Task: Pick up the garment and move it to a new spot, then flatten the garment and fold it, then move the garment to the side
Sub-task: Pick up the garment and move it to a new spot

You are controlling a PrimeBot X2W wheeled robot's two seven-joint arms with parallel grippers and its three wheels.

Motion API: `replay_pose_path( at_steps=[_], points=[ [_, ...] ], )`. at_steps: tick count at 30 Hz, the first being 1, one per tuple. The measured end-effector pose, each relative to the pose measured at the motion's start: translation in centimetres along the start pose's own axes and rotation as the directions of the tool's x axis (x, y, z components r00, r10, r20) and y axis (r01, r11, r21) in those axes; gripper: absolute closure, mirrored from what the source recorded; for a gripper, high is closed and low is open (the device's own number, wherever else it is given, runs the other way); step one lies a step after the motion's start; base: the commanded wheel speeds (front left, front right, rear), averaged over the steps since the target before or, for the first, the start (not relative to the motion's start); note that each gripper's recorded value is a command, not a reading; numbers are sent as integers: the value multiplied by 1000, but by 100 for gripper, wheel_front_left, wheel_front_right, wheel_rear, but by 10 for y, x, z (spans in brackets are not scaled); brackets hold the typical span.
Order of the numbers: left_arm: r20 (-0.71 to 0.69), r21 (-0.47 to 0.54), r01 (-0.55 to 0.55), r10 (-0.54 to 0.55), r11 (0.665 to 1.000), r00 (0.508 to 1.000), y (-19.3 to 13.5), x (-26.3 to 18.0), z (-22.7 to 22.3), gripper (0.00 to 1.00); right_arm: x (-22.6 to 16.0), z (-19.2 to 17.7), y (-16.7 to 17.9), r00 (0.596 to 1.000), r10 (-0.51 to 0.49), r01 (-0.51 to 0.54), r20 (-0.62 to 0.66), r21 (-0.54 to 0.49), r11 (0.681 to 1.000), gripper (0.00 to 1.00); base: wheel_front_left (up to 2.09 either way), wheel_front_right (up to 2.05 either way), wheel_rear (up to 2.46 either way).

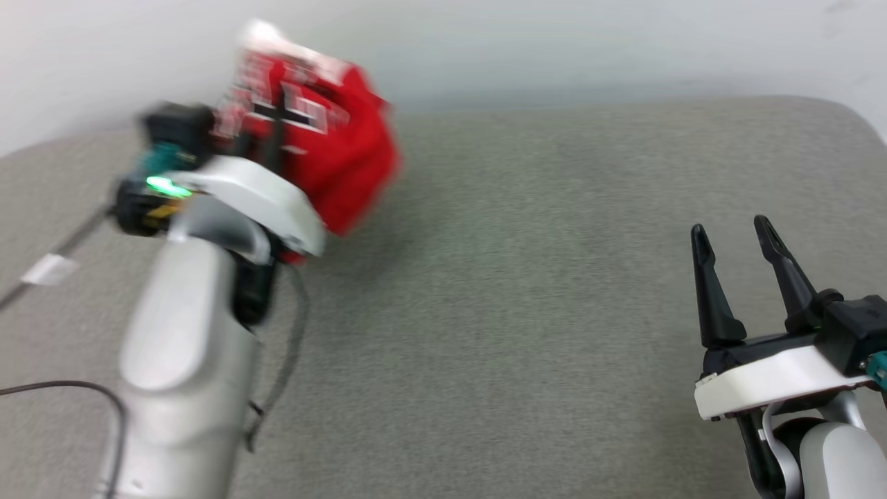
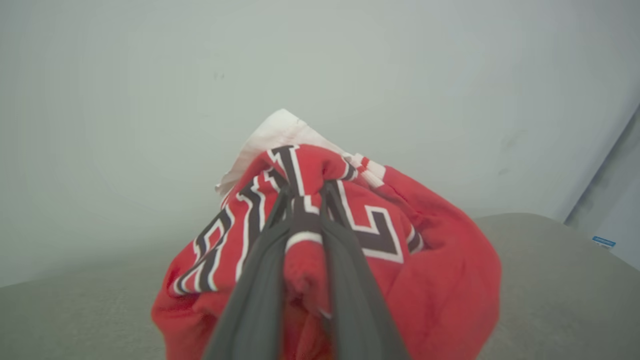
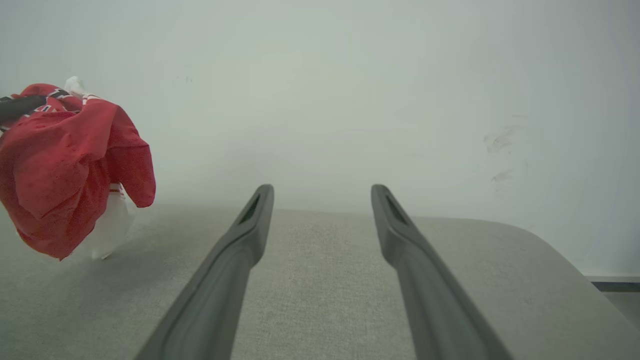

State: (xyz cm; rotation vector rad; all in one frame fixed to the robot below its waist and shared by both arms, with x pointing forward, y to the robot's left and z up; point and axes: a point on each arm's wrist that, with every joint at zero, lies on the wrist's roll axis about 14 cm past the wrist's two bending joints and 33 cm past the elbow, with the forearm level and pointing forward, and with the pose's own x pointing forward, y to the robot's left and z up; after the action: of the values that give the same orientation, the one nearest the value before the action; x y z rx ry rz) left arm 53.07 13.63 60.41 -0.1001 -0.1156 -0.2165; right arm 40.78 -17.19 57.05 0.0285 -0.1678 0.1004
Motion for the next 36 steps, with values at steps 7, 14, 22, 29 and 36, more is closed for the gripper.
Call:
replay_pose_path(
  at_steps=[7,14,22,29,36],
  points=[
    [-191,-84,292,-303,953,934,-123,-23,-67,100,-23,3,-30,996,-94,94,-8,2,996,0,0,0,0],
    [-427,-223,428,-482,876,765,-190,-95,-161,100,-26,-11,-42,991,-130,131,-43,7,991,0,0,0,0],
    [-368,-239,460,-518,855,772,-202,-118,-160,0,-18,-20,-35,992,-107,108,-62,15,994,0,0,0,0],
    [-94,-169,365,-383,916,919,-173,-95,-90,0,-16,-14,-24,996,-75,76,-55,4,997,0,0,0,0],
    [-6,-112,95,-97,989,995,-85,-98,-60,0,-20,-11,-14,997,-50,50,-60,-4,999,0,0,0,0]
  ],
)
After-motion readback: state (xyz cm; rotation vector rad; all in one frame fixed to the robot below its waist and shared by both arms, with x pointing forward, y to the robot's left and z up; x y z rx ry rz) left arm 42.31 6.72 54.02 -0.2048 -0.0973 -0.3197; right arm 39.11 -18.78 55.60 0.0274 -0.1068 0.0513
